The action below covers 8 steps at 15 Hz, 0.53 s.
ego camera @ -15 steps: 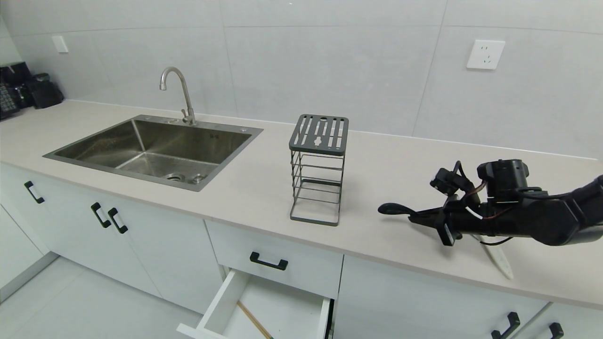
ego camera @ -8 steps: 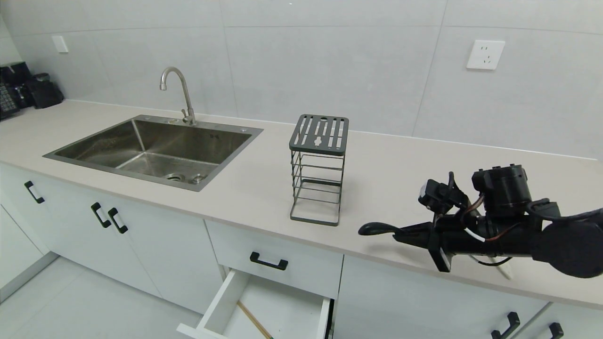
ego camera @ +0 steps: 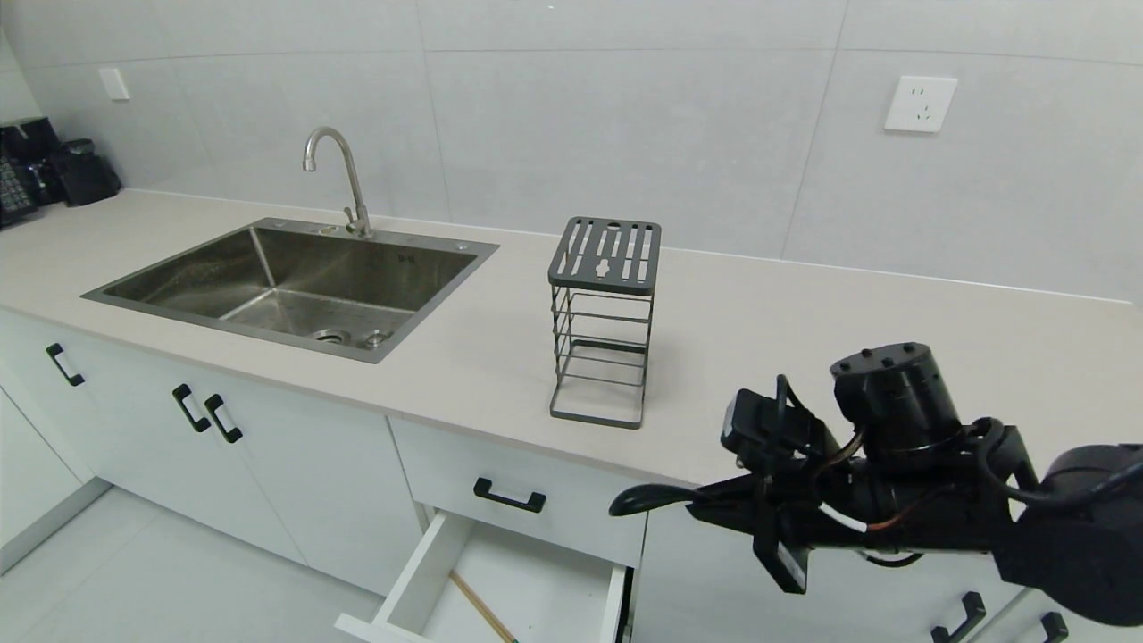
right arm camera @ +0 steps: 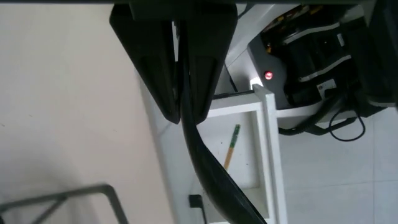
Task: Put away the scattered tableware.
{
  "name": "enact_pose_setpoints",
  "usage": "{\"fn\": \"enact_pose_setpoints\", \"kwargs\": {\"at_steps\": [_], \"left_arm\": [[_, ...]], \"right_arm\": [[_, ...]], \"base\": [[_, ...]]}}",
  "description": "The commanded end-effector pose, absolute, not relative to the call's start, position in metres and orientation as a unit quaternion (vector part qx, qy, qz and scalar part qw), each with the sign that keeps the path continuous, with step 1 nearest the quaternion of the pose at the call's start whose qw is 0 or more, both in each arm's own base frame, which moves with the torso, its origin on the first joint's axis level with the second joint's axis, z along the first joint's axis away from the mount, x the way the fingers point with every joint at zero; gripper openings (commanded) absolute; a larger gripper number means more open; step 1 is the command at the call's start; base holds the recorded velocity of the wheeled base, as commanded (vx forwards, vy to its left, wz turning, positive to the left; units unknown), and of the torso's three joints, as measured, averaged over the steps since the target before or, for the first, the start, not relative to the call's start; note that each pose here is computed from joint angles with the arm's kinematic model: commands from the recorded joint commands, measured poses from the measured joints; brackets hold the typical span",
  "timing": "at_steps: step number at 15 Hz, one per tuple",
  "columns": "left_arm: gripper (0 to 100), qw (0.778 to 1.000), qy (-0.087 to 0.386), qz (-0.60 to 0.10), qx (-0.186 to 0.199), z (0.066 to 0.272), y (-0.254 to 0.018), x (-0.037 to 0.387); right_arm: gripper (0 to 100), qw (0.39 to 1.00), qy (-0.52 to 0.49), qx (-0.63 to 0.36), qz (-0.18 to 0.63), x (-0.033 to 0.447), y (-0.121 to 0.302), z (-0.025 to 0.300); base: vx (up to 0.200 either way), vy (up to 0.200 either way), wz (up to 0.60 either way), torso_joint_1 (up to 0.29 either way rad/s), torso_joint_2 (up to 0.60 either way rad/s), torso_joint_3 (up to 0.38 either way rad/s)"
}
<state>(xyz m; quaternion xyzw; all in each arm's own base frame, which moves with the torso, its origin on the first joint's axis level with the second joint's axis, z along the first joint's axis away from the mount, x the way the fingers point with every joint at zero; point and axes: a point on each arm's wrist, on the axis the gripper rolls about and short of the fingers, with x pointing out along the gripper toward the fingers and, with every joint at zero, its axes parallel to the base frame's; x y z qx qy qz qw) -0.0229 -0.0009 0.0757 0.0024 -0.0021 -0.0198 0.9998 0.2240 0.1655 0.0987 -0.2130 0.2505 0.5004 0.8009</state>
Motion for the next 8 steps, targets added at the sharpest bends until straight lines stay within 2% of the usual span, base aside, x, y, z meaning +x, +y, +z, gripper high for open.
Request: {"fn": "enact_pose_setpoints", "kwargs": {"at_steps": [1,8], "left_arm": [[100,1.0,-0.002,-0.02,0.002,0.076,-0.001,-0.023],[100,1.0,-0.002,-0.02,0.002,0.076,-0.001,-0.023]], "right_arm": [[0,0.782,0.259,-0.217,0.524,0.214,0.192,0.092],[0,0.766,0.262,-0.23,0.54,0.213,0.235,0.079]], "base": [[0.0,0.0,0.0,0.0,0.0,0.0],[0.0,0.0,0.0,0.0,0.0,0.0]]}}
